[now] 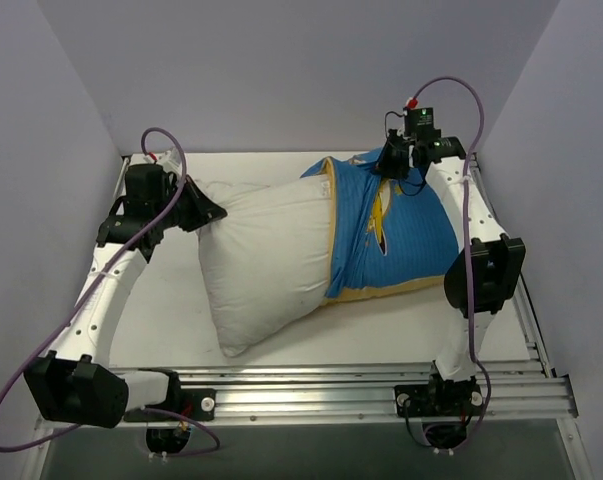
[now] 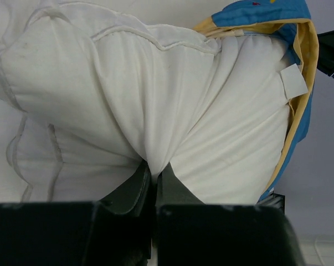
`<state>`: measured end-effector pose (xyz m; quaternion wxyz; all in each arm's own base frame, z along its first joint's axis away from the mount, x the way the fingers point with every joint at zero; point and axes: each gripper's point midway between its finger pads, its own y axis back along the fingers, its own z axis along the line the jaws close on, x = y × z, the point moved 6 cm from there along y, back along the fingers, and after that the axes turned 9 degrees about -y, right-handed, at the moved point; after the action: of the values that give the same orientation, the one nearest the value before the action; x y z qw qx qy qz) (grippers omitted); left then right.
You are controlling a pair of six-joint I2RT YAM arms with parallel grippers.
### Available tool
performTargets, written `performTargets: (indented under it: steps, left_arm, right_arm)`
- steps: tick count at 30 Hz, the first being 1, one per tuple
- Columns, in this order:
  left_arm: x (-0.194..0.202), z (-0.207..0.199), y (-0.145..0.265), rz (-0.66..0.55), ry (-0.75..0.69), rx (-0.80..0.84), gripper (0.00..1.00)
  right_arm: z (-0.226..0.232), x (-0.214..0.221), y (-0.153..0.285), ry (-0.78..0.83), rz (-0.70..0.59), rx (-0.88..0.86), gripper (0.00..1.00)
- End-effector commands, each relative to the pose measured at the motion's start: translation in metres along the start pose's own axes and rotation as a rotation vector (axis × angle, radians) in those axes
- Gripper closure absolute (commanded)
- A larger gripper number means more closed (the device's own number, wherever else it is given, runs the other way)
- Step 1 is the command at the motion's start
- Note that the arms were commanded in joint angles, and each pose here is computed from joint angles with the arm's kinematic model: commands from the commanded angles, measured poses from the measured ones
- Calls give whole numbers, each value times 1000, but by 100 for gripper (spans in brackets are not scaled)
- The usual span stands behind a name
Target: Remove the pillowcase from the pillow
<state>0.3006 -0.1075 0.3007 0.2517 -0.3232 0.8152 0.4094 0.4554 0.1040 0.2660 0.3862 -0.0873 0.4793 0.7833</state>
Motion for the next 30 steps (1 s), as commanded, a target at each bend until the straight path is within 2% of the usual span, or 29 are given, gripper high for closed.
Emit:
performTargets:
  steps: [1, 2, 3, 5, 6, 7, 9, 11, 12, 15, 16, 18, 19, 20, 22, 23, 26, 30]
  left_arm:
    - [-23, 47, 9, -49, -7, -259, 98]
    - [-37, 43, 1, -88, -14, -232, 98]
    - [-38, 48, -20, -44, 1, -212, 98]
    - [-50, 45, -38, -44, -7, -178, 97]
    - [-61, 43, -47, -45, -18, -169, 89]
    - [-64, 40, -50, -42, -31, -151, 62]
    - [-71, 22, -48, -57, -122, -119, 35]
    - [-69, 12, -42, -60, -213, -156, 11]
    - [-68, 4, -34, -68, -310, -157, 7]
    - [-42, -24, -24, -58, -510, -169, 2]
    - [-16, -39, -30, -25, -575, -137, 3]
    - [3, -49, -24, -50, -692, -155, 4]
    - [16, -53, -25, -47, -736, -153, 4]
    - [46, -61, -33, -15, -806, -115, 4]
    - [60, -69, -31, -47, -885, -102, 4]
    - [82, -70, -34, -17, -928, -80, 4]
    - [96, -74, -37, -24, -1015, -83, 4]
    - [118, -71, -57, 37, -1099, -69, 4]
  right_arm:
    - [-17, -71, 9, 41, -366, 44, 99]
    - [-4, -62, 7, 74, -332, -1, 96]
    - [4, -55, 7, 111, -314, -17, 83]
    - [18, -37, 8, 150, -268, -45, 66]
    - [24, -34, 18, 167, -274, -61, 59]
    - [27, -29, 23, 180, -270, -66, 47]
    - [40, -4, 37, 227, -261, -79, 38]
    - [56, 25, 45, 282, -238, -98, 34]
    - [52, 40, 53, 291, -233, -86, 34]
    - [51, 83, 65, 302, -203, -77, 33]
    - [48, 91, 68, 301, -211, -55, 33]
    - [48, 114, 81, 280, -204, -60, 33]
    - [35, 132, 76, 276, -172, -32, 33]
    - [32, 138, 76, 257, -171, -40, 33]
    - [15, 155, 76, 207, -154, -33, 33]
    - [12, 157, 74, 196, -156, -32, 33]
    - [-1, 155, 69, 207, -169, 30, 32]
    - [0, 152, 63, 251, -152, 38, 29]
